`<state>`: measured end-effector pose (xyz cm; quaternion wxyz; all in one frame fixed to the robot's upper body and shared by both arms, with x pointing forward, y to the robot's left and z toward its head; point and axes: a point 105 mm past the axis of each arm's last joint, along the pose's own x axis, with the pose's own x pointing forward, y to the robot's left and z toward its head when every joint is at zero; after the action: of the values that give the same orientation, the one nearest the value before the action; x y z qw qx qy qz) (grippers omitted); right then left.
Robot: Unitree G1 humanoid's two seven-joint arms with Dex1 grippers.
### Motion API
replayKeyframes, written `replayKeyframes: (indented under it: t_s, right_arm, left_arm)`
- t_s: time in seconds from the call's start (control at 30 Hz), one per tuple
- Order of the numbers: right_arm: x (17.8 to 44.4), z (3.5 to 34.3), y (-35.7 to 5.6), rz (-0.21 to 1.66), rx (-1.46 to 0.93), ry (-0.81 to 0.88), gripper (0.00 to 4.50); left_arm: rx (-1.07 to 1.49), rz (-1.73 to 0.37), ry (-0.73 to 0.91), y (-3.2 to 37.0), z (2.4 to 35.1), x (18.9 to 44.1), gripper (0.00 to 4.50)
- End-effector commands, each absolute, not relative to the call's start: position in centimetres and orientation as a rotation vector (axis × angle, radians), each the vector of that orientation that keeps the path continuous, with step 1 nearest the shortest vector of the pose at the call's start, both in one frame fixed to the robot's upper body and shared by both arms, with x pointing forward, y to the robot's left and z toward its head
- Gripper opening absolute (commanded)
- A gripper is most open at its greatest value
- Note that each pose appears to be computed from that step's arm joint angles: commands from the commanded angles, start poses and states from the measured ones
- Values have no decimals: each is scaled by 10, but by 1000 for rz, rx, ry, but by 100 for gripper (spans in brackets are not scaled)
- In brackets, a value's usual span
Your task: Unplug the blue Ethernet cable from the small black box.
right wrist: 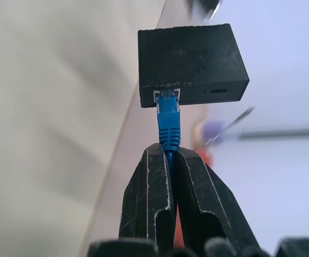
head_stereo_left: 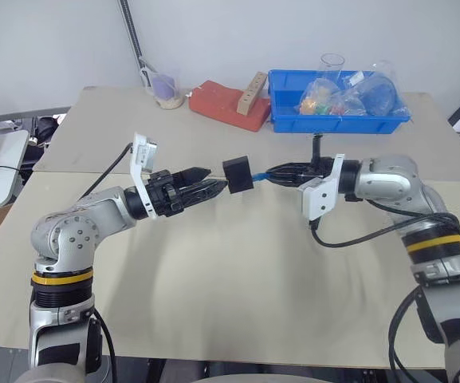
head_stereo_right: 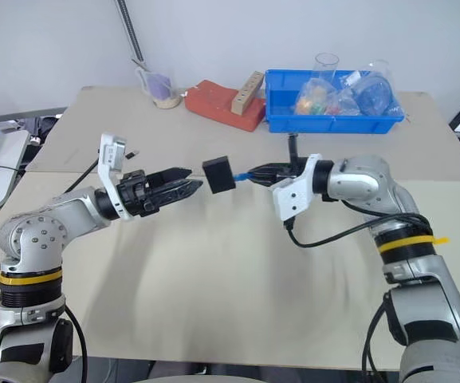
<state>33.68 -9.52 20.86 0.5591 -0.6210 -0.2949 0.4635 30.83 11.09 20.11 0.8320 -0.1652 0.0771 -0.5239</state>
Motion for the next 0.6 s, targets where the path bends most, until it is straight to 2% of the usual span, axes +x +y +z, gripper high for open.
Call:
replayKeyframes:
  t_s: [0.03,0.33,0.43,0.57,0.6]
  right_arm:
    - [327,219,-85,1101,-1457,-829,3]
    - [319,226,-70,1133,-1409,-906,3]
    - [318,229,-67,1139,-1395,-920,0]
    - [316,230,-65,1152,-1381,-927,0]
    - [316,230,-65,1155,-1378,-927,0]
  left_arm:
    - [-307,-1114,124,112,208,308,450]
    - [-245,-1171,137,103,200,305,450]
    - [-229,-1181,148,104,197,305,369]
    - [-230,-1199,144,104,199,304,191]
    - [-227,-1200,144,104,199,304,133]
